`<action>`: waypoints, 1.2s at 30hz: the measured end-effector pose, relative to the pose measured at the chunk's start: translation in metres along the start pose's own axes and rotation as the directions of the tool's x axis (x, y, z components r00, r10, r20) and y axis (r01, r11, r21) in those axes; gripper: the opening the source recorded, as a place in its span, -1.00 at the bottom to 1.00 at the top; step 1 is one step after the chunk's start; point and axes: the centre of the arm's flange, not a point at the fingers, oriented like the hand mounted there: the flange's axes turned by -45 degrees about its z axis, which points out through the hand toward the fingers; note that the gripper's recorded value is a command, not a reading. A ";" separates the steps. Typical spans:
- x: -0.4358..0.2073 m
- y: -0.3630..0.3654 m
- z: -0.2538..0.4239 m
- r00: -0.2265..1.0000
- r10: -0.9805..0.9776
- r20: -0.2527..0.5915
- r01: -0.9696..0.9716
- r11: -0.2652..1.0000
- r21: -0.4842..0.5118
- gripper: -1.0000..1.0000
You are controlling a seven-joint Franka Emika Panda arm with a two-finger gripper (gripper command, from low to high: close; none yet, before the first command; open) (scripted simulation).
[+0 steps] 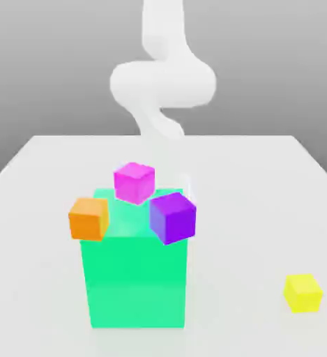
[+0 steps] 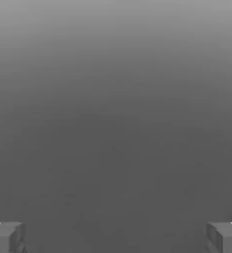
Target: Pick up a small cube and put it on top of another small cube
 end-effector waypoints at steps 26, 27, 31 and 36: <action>-0.326 -0.230 0.365 0.749 -0.079 0.658 0.076 0.997 0.034 0.00; -0.336 -0.230 0.374 0.746 -0.079 0.661 0.077 0.997 0.033 0.00; -0.368 -0.229 0.405 0.743 -0.080 0.664 0.079 0.996 0.032 -1.00; -0.367 -0.230 0.405 0.744 -0.080 0.663 0.078 0.996 0.033 -1.00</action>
